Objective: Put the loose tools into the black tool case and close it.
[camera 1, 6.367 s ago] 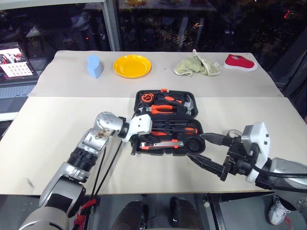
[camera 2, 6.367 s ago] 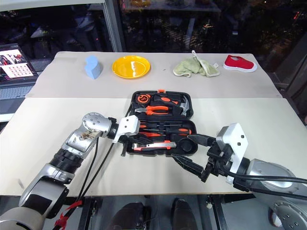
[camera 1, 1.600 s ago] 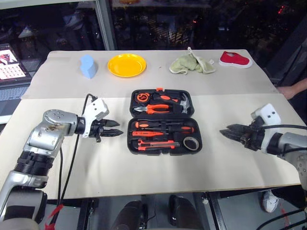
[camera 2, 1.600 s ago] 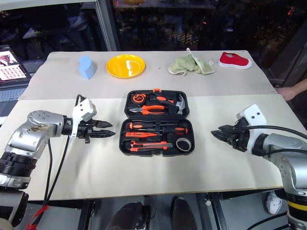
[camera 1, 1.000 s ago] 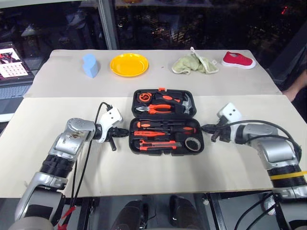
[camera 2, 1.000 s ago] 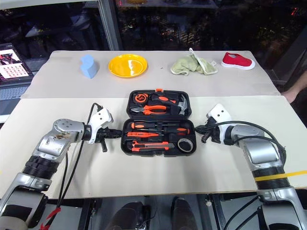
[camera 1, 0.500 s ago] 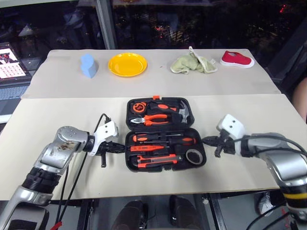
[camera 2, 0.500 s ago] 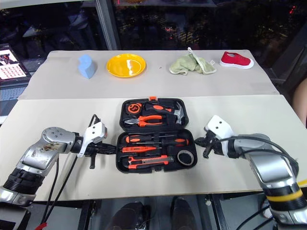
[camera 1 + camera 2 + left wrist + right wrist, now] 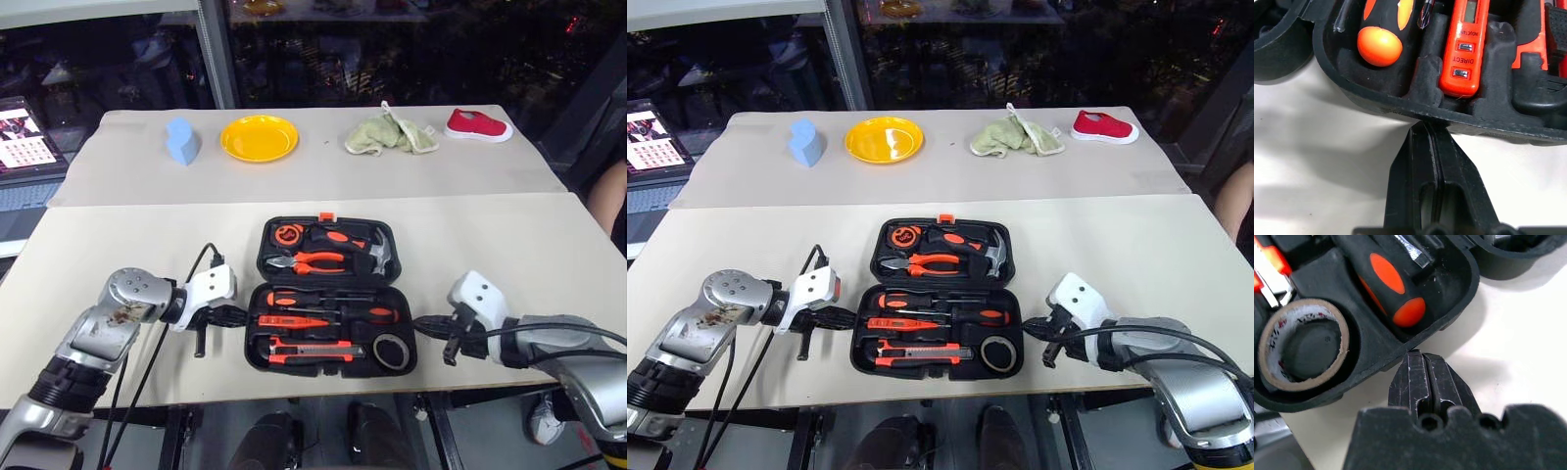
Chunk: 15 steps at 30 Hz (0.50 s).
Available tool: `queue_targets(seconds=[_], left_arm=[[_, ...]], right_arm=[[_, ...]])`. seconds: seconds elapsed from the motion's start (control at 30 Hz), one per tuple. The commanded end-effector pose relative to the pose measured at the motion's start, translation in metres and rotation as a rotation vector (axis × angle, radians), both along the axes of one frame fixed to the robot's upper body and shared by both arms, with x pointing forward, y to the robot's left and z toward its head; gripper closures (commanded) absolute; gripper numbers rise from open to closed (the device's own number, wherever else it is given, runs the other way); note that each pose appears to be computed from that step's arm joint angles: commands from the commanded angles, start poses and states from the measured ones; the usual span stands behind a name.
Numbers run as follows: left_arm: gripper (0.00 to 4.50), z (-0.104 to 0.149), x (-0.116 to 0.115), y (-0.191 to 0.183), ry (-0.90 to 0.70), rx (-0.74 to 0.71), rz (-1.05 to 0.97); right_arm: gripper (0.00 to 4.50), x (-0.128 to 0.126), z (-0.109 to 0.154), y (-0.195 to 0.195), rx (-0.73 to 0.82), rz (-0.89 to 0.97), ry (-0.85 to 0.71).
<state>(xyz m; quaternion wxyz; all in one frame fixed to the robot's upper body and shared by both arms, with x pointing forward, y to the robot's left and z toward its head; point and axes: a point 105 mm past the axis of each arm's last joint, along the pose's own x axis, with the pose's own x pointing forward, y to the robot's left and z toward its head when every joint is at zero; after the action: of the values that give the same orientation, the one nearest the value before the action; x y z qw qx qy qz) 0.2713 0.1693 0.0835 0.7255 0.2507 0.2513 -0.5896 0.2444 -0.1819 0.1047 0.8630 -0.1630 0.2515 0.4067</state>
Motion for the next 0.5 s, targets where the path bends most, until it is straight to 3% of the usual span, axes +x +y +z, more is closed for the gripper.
queue_targets(seconds=[0.03,0.17,0.33,0.37,0.4,0.5], left_arm=[[4.46,-0.021,-0.027,-0.015,0.16,-0.039,-0.053],[4.46,-0.024,-0.032,-0.011,0.168,-0.019,-0.045],[4.46,-0.013,-0.016,0.024,0.194,-0.01,0.098],[3.97,-0.008,-0.012,0.031,0.204,-0.021,0.132],[3.77,-0.005,-0.009,0.035,0.21,-0.029,0.153],[2.66,0.034,0.028,0.046,0.251,-0.215,0.36]], right_arm=[[4.5,-0.002,0.016,-0.006,0.013,-0.019,-0.059],[4.5,-0.006,0.015,-0.017,-0.003,-0.042,-0.052],[4.5,0.0,0.023,-0.024,0.015,-0.075,-0.071],[3.92,0.002,0.027,-0.024,0.033,-0.085,-0.076],[3.7,0.003,0.029,-0.024,0.044,-0.092,-0.078],[2.65,0.018,0.046,-0.021,0.163,-0.132,-0.076]])
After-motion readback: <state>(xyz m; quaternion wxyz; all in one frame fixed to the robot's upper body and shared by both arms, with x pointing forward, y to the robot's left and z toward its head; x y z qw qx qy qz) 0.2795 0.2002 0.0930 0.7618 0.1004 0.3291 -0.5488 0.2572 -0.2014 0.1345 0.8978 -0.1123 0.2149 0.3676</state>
